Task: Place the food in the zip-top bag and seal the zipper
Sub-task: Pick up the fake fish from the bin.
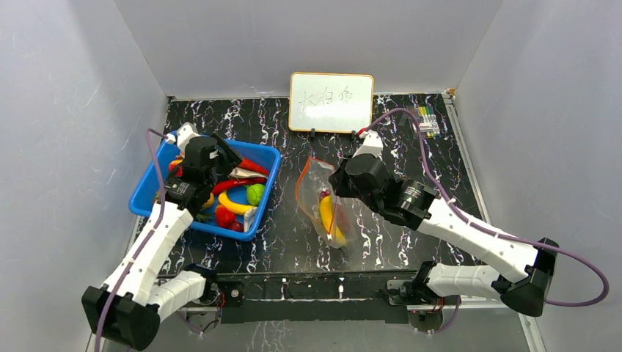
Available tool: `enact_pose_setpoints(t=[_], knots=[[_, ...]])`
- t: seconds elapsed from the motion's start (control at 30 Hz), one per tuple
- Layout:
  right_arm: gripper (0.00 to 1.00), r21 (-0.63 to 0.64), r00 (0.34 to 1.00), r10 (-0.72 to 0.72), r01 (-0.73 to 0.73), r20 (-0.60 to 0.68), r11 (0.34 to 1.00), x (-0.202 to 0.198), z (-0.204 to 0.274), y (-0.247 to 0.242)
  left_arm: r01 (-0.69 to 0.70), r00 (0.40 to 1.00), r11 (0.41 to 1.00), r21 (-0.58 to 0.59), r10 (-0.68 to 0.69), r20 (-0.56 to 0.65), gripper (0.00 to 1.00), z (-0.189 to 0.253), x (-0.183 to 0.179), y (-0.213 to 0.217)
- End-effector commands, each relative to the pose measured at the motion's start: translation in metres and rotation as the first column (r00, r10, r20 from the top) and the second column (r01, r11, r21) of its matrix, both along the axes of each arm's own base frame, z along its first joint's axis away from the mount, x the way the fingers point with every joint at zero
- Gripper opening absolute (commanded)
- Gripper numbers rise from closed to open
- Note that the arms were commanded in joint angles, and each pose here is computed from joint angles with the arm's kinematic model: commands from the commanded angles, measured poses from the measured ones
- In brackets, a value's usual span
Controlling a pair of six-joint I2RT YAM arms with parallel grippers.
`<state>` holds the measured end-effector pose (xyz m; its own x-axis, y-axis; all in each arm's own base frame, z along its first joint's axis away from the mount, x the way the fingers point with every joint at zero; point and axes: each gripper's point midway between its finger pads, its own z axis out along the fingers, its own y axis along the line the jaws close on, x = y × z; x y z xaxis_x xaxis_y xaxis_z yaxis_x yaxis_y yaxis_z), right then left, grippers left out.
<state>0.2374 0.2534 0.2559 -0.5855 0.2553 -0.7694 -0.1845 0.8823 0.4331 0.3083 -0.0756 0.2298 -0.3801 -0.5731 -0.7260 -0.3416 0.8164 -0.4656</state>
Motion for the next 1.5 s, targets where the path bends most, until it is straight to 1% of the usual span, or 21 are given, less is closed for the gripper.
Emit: enact_pose_setpoints(t=[0.0,0.1,0.23,0.33,0.47,0.6,0.77,1.0,1.17,1.47], knots=[[0.00,0.077,0.998,0.005,-0.010,0.056,0.997,0.004,0.021,0.005,-0.064,0.995,0.982,-0.177,0.048,-0.090,0.64,-0.031,0.006,0.006],[0.00,0.082,0.998,0.009,-0.013,0.055,0.997,0.003,0.021,0.006,-0.155,0.983,0.967,-0.201,0.132,-0.125,0.62,-0.048,0.014,0.023],[0.00,0.089,0.998,0.010,-0.015,0.062,0.996,0.003,0.022,0.005,-0.256,0.965,0.934,-0.249,0.233,-0.116,0.58,-0.059,0.023,0.043],[0.00,0.085,0.997,0.011,-0.018,0.073,0.996,0.004,0.024,0.005,-0.301,0.953,0.912,-0.280,0.274,-0.132,0.57,-0.068,0.030,0.051],[0.00,0.092,0.997,0.014,-0.021,0.079,0.996,0.003,0.028,0.004,-0.293,0.955,0.898,-0.330,0.257,-0.148,0.57,-0.085,0.043,0.051],[0.00,0.108,0.997,0.020,-0.027,0.068,0.994,0.000,0.025,0.005,-0.305,0.950,0.886,-0.350,0.254,-0.184,0.55,-0.101,0.049,0.057],[0.00,0.114,0.998,0.034,-0.040,0.058,0.993,-0.001,0.025,0.010,-0.271,0.960,0.881,-0.388,0.214,-0.183,0.53,-0.109,0.054,0.049],[0.00,0.120,0.998,0.030,-0.037,0.062,0.992,0.000,0.024,0.010,-0.282,0.953,0.895,-0.345,0.219,-0.212,0.53,-0.126,0.053,0.054],[0.00,0.103,0.997,0.019,-0.026,0.072,0.994,0.003,0.026,0.008,-0.286,0.948,0.895,-0.342,0.211,-0.240,0.53,-0.137,0.053,0.052],[0.00,0.122,0.996,0.007,-0.017,0.085,0.992,0.001,0.031,0.003,-0.290,0.945,0.897,-0.333,0.213,-0.250,0.50,-0.150,0.056,0.053]])
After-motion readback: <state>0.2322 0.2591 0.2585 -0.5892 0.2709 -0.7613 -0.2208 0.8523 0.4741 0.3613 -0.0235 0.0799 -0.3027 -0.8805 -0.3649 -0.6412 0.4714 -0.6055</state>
